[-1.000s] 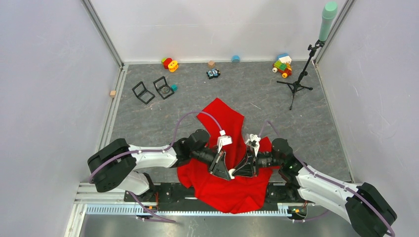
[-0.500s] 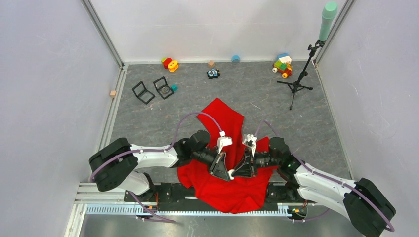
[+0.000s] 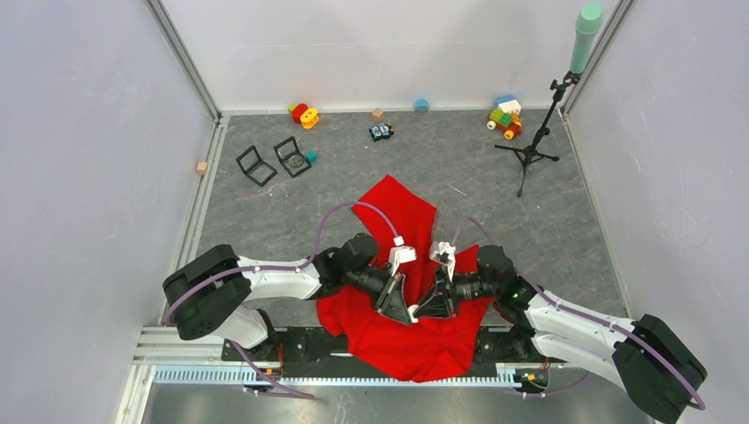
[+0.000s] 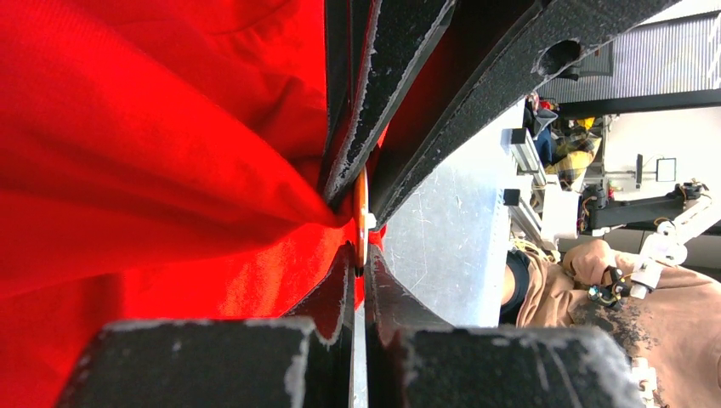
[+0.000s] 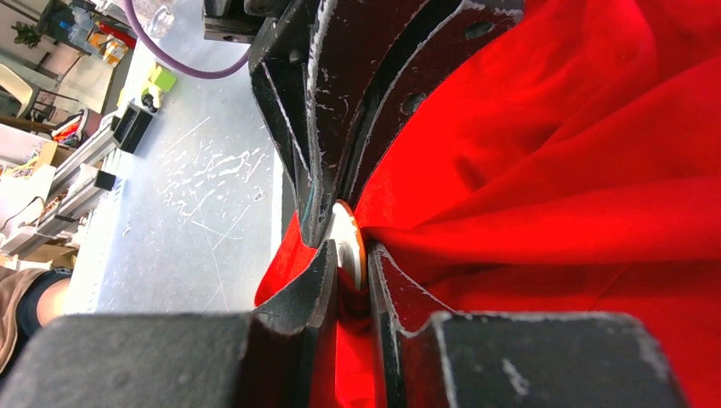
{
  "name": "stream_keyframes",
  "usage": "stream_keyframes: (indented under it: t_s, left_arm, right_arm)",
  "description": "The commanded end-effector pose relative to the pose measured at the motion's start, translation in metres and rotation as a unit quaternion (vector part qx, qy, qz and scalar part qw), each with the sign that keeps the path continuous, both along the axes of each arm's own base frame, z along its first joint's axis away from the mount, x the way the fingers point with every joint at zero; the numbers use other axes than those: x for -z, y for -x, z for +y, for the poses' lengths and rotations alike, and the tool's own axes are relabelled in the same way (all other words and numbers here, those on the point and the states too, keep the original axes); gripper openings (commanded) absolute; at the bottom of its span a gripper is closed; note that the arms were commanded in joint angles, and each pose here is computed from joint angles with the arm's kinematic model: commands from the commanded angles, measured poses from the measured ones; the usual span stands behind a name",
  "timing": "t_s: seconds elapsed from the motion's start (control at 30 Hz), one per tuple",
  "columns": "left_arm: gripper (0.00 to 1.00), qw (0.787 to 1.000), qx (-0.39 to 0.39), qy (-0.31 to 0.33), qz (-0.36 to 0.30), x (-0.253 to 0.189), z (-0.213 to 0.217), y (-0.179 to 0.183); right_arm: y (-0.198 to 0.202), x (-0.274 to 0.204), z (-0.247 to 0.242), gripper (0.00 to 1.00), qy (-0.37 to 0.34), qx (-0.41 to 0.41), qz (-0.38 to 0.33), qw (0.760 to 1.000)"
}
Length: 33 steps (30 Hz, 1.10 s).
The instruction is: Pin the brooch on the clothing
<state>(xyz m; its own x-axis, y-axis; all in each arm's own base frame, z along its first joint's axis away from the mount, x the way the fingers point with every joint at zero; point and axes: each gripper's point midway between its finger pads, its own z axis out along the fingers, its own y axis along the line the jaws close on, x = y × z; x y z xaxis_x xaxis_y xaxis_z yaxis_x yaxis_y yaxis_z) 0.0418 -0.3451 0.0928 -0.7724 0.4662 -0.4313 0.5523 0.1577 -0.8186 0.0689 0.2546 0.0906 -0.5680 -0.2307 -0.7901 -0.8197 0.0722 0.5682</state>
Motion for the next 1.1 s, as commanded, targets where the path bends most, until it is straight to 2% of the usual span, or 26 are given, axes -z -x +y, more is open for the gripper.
stream_keyframes:
  t_s: [0.0,0.47,1.07]
  left_arm:
    - [0.02,0.985,0.047,0.152,-0.07,-0.078,-0.035,-0.001]
    - [0.02,0.981,0.068,0.165,-0.078,-0.086,-0.03,0.008]
    - [0.02,0.984,0.042,0.141,-0.099,-0.078,-0.014,0.008]
  right_arm:
    - [-0.024,0.007,0.003,0.18,0.023,0.047,-0.044,0.998]
    - [-0.02,0.006,0.003,0.22,0.019,0.034,-0.05,0.998]
    - [-0.06,0.027,-0.014,0.19,0.113,0.149,-0.059,0.981]
